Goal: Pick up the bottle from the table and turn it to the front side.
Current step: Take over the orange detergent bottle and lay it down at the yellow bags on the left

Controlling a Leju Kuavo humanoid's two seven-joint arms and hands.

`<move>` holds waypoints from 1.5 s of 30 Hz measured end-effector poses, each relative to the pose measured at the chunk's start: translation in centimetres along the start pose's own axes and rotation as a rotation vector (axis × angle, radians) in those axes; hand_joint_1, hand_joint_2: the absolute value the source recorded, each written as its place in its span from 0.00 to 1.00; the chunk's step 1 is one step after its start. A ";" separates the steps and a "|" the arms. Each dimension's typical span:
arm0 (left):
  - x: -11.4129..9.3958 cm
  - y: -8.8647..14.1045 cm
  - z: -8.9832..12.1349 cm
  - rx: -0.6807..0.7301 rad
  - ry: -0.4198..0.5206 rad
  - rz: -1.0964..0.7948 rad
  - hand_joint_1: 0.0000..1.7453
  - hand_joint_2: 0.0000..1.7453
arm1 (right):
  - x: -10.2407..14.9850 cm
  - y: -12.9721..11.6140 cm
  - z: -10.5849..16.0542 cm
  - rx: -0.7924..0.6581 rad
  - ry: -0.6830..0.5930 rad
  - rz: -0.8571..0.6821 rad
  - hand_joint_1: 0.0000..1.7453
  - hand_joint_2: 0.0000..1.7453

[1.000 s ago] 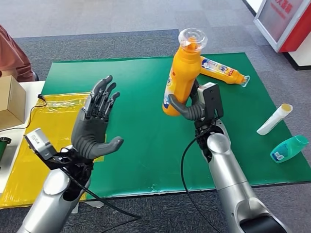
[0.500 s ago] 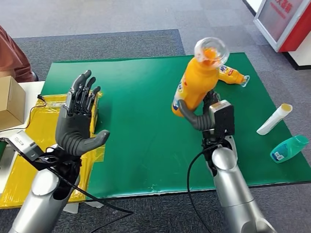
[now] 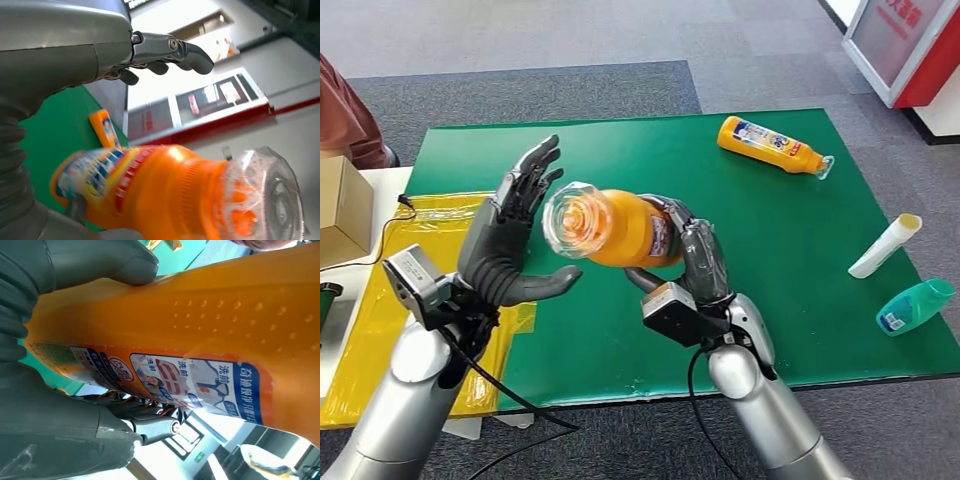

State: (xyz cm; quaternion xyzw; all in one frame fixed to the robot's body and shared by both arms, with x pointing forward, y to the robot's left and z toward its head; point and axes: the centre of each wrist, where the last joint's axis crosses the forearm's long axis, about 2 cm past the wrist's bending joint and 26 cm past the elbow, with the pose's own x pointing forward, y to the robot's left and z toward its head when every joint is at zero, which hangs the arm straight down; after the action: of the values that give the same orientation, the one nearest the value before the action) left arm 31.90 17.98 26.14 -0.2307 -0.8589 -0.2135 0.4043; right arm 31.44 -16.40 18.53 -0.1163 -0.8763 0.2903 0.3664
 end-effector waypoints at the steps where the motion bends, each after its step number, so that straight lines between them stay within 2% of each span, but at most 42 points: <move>1: 0.0 -0.2 -0.4 -0.029 0.004 0.034 0.00 1.00 | 0.2 0.2 -0.1 0.006 -0.008 0.011 1.00 1.00; 5: -0.3 -1.2 -1.4 -0.126 0.025 0.150 0.00 1.00 | 0.8 0.7 -0.5 0.018 -0.035 0.035 1.00 1.00; 10: -0.8 -1.7 -1.8 -0.177 0.036 0.249 0.00 1.00 | 1.1 0.7 -1.1 0.014 -0.058 0.049 1.00 1.00; 26: -1.6 -1.6 -2.1 -0.187 0.064 0.258 0.00 1.00 | 1.3 0.7 -1.4 0.014 -0.072 0.057 1.00 1.00; 27: -1.6 -1.6 -2.0 -0.188 0.065 0.253 0.06 1.00 | 1.4 0.7 -1.4 0.014 -0.073 0.058 1.00 1.00; 30: -1.8 -1.6 -1.9 -0.186 0.071 0.217 0.81 1.00 | 1.7 0.6 -1.6 0.022 -0.080 0.065 1.00 1.00; 31: -1.8 -1.6 -1.8 -0.186 0.072 0.201 1.00 1.00 | 1.9 0.6 -1.7 0.025 -0.081 0.066 1.00 1.00; 45: -2.0 -1.6 -1.7 -0.184 0.068 0.132 1.00 1.00 | 1.8 0.7 -1.6 0.042 -0.051 0.058 1.00 1.00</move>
State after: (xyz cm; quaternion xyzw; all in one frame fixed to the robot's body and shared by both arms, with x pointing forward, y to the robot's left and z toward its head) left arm 33.16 15.33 25.30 -0.3154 -0.8044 -0.2722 0.4236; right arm 31.31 -14.40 20.11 -0.1267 -0.8753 0.3219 0.3378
